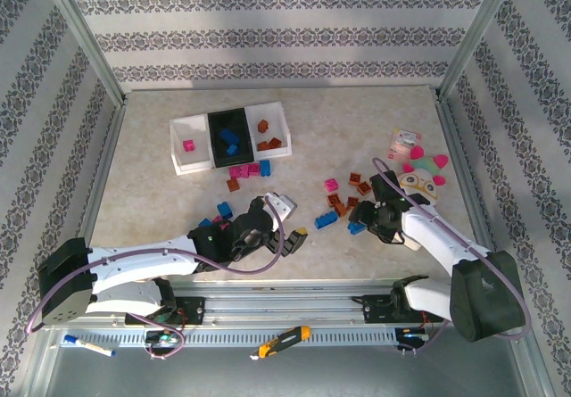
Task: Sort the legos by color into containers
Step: Pick up the lego from the bottom-right of the table.
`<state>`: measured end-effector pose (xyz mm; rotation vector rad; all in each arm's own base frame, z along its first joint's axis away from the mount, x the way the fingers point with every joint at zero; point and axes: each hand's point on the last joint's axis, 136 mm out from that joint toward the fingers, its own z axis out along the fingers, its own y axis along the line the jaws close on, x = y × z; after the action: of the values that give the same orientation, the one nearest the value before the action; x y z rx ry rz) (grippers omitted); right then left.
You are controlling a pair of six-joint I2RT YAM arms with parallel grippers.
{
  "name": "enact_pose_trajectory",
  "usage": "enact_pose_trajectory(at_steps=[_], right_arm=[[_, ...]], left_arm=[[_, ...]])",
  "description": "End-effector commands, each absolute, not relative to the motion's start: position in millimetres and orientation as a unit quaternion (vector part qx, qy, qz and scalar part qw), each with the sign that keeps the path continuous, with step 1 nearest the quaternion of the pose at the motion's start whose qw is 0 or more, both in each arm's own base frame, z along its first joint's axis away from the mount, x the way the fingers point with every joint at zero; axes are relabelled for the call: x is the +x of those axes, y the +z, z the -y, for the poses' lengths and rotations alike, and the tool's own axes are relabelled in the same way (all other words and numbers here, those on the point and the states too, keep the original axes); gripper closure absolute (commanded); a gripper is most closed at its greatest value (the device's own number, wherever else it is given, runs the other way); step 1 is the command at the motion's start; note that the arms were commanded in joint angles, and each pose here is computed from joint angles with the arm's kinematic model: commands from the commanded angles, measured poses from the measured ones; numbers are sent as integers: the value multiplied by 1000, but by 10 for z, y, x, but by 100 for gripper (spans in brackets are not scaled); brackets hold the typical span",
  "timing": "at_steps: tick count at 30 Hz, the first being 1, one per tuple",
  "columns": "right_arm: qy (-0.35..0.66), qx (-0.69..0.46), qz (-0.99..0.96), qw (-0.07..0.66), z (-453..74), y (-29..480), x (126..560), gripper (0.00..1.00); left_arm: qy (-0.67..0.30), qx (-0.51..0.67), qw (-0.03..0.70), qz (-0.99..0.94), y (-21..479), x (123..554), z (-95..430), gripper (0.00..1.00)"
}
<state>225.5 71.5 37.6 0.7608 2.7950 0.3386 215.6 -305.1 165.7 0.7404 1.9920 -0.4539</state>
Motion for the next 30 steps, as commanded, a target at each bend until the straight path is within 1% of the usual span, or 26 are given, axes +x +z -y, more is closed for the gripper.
enact_pose_trajectory(at_steps=[1, 5, 8, 13, 15, 20, 22, 25, 30], right_arm=[[129, 297, -940, 110, -776, 305, 2283, 27], [134, 297, -938, 118, -828, 325, 2341, 27], [131, 312, -935, 107, -836, 239, 2324, 27], [123, 318, -936, 85, -859, 133, 2267, 42], [123, 319, -936, 82, -863, 119, 2257, 49], [121, 312, -938, 95, -851, 200, 2278, 71], [120, 297, -941, 108, -865, 289, 2311, 73], [128, 261, -948, 132, -940, 458, 2391, 72], [152, 160, -958, 181, -1278, 805, 2603, 73]], left_arm=[[-205, 291, 472, -806, 1730, 2121, 3095, 1], [-209, 293, 467, -808, 1715, 2100, 3092, 1], [-209, 294, 467, -807, 1696, 2095, 3092, 1], [-209, 299, 467, -805, 1697, 2084, 3087, 1], [-210, 300, 468, -804, 1700, 2074, 3079, 1], [-207, 283, 472, -809, 1667, 2067, 2962, 1], [-204, 270, 477, -811, 1674, 2069, 2892, 1], [-201, 260, 488, -808, 1729, 2062, 2783, 1], [-203, 286, 505, -789, 1894, 1976, 2678, 1]])
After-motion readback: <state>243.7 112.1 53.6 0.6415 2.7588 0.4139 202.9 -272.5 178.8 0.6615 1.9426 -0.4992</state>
